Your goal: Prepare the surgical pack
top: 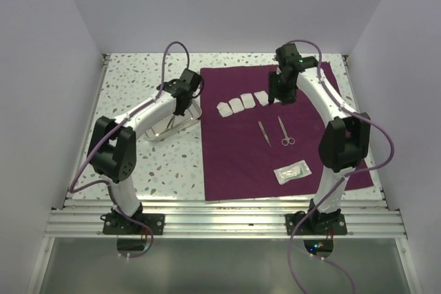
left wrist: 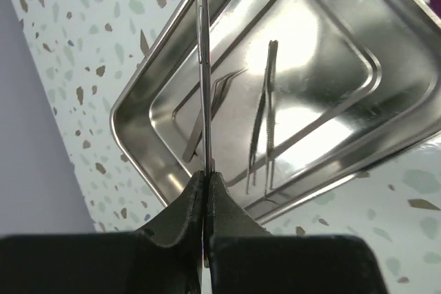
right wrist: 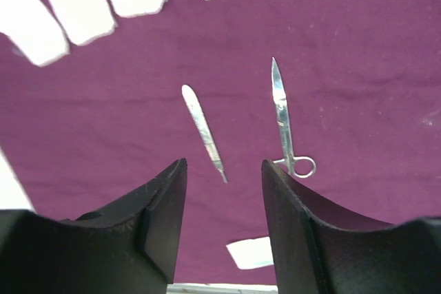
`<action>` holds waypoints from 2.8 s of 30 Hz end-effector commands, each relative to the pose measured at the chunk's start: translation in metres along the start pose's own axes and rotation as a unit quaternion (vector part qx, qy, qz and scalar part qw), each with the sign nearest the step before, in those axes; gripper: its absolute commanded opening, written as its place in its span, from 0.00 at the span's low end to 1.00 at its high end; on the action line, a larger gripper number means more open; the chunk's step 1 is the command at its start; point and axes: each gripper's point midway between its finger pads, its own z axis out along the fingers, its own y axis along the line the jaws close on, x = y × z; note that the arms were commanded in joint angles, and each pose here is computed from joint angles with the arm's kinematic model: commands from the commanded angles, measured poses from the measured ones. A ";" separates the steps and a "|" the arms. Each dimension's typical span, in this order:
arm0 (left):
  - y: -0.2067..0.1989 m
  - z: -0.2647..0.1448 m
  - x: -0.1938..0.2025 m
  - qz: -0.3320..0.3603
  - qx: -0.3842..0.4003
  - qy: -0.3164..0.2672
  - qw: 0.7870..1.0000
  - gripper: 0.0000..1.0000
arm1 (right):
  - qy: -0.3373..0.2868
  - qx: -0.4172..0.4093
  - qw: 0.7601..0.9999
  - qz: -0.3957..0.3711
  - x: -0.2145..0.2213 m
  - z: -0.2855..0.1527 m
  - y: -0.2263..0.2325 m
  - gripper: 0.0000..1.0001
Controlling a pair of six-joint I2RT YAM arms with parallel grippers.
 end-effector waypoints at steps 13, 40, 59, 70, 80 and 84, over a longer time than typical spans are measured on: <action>0.024 0.013 0.016 -0.031 -0.077 0.026 0.996 0.49 | 0.129 -0.021 0.986 -0.100 0.077 0.042 0.010 0.41; -0.024 -0.089 -0.047 -0.176 0.199 -0.076 0.961 0.62 | 0.158 0.019 0.974 -0.159 0.135 0.060 0.004 0.28; -0.032 -0.102 -0.057 -0.177 0.235 -0.086 0.952 0.63 | 0.182 0.023 0.967 -0.175 0.149 0.091 0.001 0.18; -0.058 -0.123 -0.072 -0.212 0.328 -0.081 0.917 0.68 | 0.151 0.033 0.975 -0.160 0.124 0.055 0.002 0.00; -0.138 -0.136 -0.079 -0.356 0.542 -0.013 0.761 0.79 | 0.103 -0.084 0.982 -0.134 0.103 -0.014 0.043 0.00; -0.142 -0.144 -0.101 -0.393 0.580 -0.038 0.712 0.80 | 0.074 -0.159 0.980 -0.095 0.097 -0.034 0.072 0.00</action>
